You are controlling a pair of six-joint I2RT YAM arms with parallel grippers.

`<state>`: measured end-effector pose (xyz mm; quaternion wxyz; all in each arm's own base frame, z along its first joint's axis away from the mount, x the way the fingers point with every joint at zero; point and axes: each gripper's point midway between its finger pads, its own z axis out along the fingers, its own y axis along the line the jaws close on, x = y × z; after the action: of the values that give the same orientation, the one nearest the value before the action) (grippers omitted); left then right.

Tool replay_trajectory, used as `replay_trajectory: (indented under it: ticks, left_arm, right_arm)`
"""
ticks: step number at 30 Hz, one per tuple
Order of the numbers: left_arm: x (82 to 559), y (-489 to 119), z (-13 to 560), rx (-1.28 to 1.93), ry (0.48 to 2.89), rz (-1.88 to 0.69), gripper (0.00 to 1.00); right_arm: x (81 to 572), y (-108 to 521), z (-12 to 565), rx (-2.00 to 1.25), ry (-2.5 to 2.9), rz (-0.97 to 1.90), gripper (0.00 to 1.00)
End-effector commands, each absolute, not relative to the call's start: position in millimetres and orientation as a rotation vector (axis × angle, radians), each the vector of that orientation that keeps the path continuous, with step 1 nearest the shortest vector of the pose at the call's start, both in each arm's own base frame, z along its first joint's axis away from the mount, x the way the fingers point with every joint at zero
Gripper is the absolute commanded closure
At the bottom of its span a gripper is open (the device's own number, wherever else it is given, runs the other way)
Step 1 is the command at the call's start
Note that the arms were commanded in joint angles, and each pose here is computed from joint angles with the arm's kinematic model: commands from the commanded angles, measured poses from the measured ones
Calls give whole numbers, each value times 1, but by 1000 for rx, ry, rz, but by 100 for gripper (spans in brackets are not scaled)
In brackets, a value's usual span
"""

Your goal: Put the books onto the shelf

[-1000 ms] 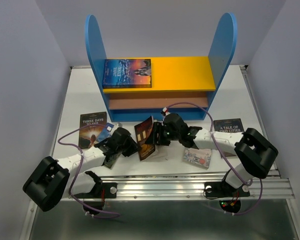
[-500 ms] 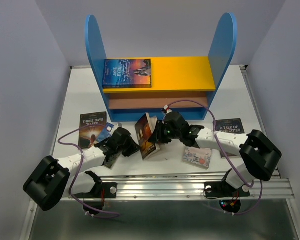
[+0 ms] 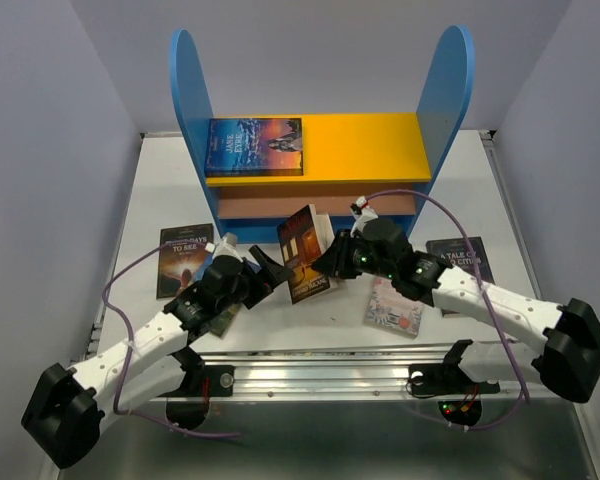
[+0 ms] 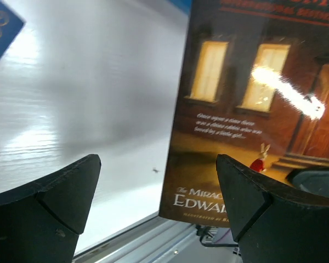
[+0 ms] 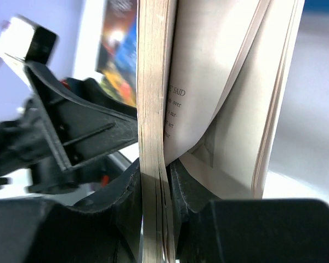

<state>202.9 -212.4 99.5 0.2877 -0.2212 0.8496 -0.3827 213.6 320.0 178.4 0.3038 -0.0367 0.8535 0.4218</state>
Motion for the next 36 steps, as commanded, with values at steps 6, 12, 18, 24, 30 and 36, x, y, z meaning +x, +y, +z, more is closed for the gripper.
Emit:
replay_trajectory:
  ticks: [6, 12, 18, 24, 30, 36]
  left_arm:
    - [192, -243, 179, -278, 1990, -1389, 1]
    - [170, -248, 252, -72, 1700, -1598, 1]
    - [168, -248, 263, -14, 1676, -1581, 1]
    - [171, -250, 263, 2, 1702, -1557, 1]
    - [175, -239, 261, -58, 1734, -1476, 1]
    - [176, -240, 256, -66, 1736, -1482, 1]
  right_arm:
    - [213, 302, 263, -77, 2007, 1361, 99]
    - [201, 299, 299, -124, 1949, 1490, 99]
    - [189, 300, 330, -180, 1889, 1601, 99]
    - [190, 295, 350, -179, 1824, 1588, 99]
    - [198, 292, 359, -185, 1810, 1535, 99]
    - [196, 293, 367, -207, 1800, 1546, 99]
